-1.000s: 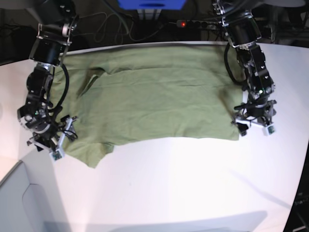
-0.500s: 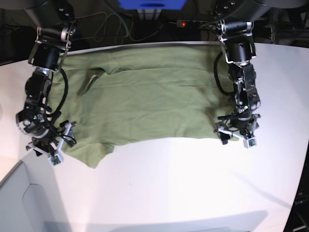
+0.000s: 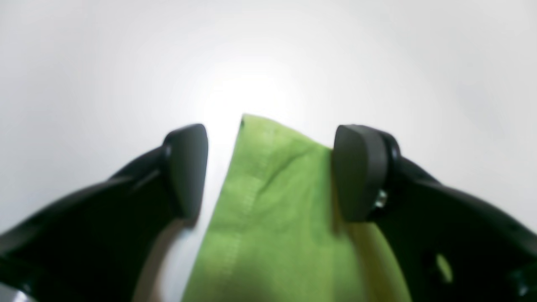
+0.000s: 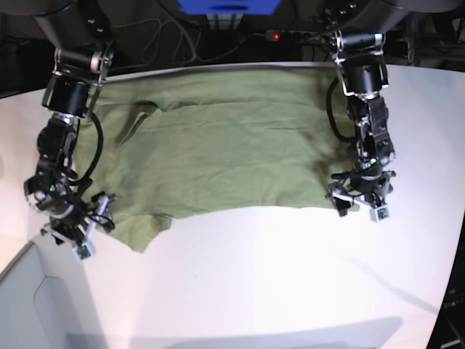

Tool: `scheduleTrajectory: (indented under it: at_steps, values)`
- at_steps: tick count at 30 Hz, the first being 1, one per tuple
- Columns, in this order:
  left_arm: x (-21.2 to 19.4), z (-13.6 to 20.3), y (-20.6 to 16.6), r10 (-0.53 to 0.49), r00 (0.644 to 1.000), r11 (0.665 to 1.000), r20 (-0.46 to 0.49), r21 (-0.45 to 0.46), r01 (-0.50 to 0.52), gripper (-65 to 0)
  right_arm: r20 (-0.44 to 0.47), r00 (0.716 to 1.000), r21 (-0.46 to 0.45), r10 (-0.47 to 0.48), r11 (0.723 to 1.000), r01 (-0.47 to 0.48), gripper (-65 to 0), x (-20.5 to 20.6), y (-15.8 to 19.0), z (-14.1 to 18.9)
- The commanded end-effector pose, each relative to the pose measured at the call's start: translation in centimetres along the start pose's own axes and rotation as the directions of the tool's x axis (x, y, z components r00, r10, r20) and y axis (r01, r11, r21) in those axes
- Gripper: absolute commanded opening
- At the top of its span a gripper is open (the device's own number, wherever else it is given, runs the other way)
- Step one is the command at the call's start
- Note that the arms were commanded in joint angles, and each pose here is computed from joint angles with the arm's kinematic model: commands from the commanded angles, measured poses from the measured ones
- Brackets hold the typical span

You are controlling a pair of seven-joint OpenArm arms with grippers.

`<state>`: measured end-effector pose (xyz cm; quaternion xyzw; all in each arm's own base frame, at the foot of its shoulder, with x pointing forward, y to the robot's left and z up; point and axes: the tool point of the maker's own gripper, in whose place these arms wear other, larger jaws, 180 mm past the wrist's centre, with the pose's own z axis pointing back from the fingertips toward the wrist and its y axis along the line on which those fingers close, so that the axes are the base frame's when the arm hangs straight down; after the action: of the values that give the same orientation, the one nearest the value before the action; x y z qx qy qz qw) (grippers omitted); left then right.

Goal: Fold the T-shirt properly
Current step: 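Reach both grippers down to the hem corners of the shirt, then grasp the hem corners and lift them with both grippers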

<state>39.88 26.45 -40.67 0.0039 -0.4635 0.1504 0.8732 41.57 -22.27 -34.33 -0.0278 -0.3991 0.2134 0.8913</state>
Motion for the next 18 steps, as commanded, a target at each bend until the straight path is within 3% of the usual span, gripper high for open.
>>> scheduleTrajectory:
  at_steps: [1,6,7,14,18]
  values:
    - [1.5,-0.1,-0.1,0.004,1.0,1.0,0.024,-0.008,-0.004,-27.8,0.063,0.998,-0.01,-0.004,1.0,0.004,-25.1,2.2,-1.1,0.1]
    - [1.5,-0.1,-0.1,-0.002,1.0,1.0,0.024,-0.009,0.002,-56.2,0.095,0.994,0.037,-0.061,0.998,0.057,-25.0,3.5,-1.4,-1.9]
    - [1.5,-0.1,-0.1,-0.002,1.0,1.0,0.024,-0.009,0.002,-59.4,0.1,0.992,0.049,-0.073,0.996,0.069,-25.0,3.7,-1.3,-2.3]
    - [1.4,-0.1,-0.2,-0.002,1.0,1.0,0.023,-0.01,0.002,-60.9,0.178,0.966,0.149,-0.189,0.975,0.164,-25.0,6.4,-0.8,-5.1]
    - [1.2,0.0,-0.1,0.0,1.0,1.0,0.02,-0.007,0.0,-62.9,0.212,0.937,0.178,-0.279,0.953,0.244,-25.0,7.1,-0.6,-6.6]
